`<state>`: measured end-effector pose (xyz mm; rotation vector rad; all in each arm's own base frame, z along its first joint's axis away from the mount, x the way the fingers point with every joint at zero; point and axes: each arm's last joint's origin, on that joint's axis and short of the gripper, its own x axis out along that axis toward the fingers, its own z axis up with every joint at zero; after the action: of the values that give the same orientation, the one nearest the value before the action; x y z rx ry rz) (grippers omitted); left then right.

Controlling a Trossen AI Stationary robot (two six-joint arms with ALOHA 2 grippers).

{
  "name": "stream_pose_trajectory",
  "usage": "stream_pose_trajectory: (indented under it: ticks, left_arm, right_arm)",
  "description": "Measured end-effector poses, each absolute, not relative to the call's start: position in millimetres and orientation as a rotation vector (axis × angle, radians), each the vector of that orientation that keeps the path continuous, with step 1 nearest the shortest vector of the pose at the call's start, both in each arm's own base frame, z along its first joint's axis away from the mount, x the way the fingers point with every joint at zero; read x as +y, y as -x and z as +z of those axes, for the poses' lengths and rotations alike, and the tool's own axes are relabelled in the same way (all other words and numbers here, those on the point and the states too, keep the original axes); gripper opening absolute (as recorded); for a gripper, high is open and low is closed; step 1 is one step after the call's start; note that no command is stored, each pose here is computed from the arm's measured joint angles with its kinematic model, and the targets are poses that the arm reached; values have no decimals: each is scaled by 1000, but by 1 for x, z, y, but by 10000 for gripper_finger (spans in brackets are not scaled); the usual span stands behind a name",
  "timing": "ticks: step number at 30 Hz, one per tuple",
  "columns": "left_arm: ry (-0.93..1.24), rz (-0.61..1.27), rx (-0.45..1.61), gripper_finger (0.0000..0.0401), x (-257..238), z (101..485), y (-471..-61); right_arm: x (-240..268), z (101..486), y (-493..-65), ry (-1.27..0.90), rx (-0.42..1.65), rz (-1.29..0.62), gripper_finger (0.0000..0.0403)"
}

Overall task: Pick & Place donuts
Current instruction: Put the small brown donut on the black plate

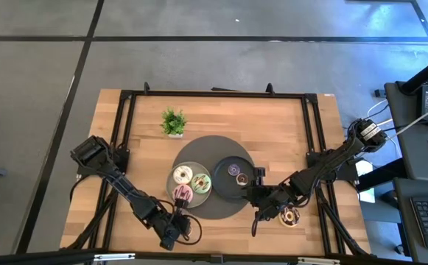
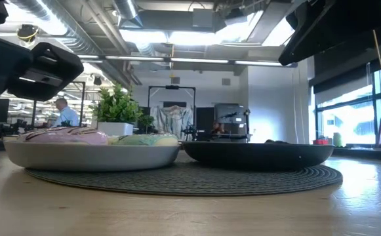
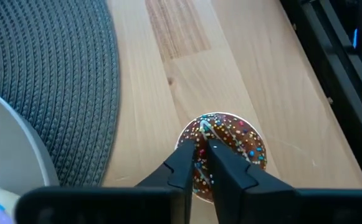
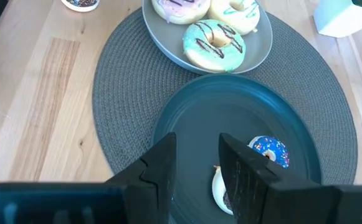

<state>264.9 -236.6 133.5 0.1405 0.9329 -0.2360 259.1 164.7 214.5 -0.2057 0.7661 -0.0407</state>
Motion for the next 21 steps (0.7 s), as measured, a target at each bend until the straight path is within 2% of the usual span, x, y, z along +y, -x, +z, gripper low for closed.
stream_pose_trajectory:
  ticks: [5, 16, 21]
  left_arm:
    - [-140, -237, 930, 5, -237, 133, -265]
    - [-147, -238, 839, 2, -239, 160, -271]
    - [-204, -116, 706, 2, -231, 186, -290]
  right_arm:
    - [165, 214, -259, 212, 767, -38, 123]
    - [165, 214, -259, 228, 767, -32, 123]
    - [165, 214, -259, 229, 769, -32, 123]
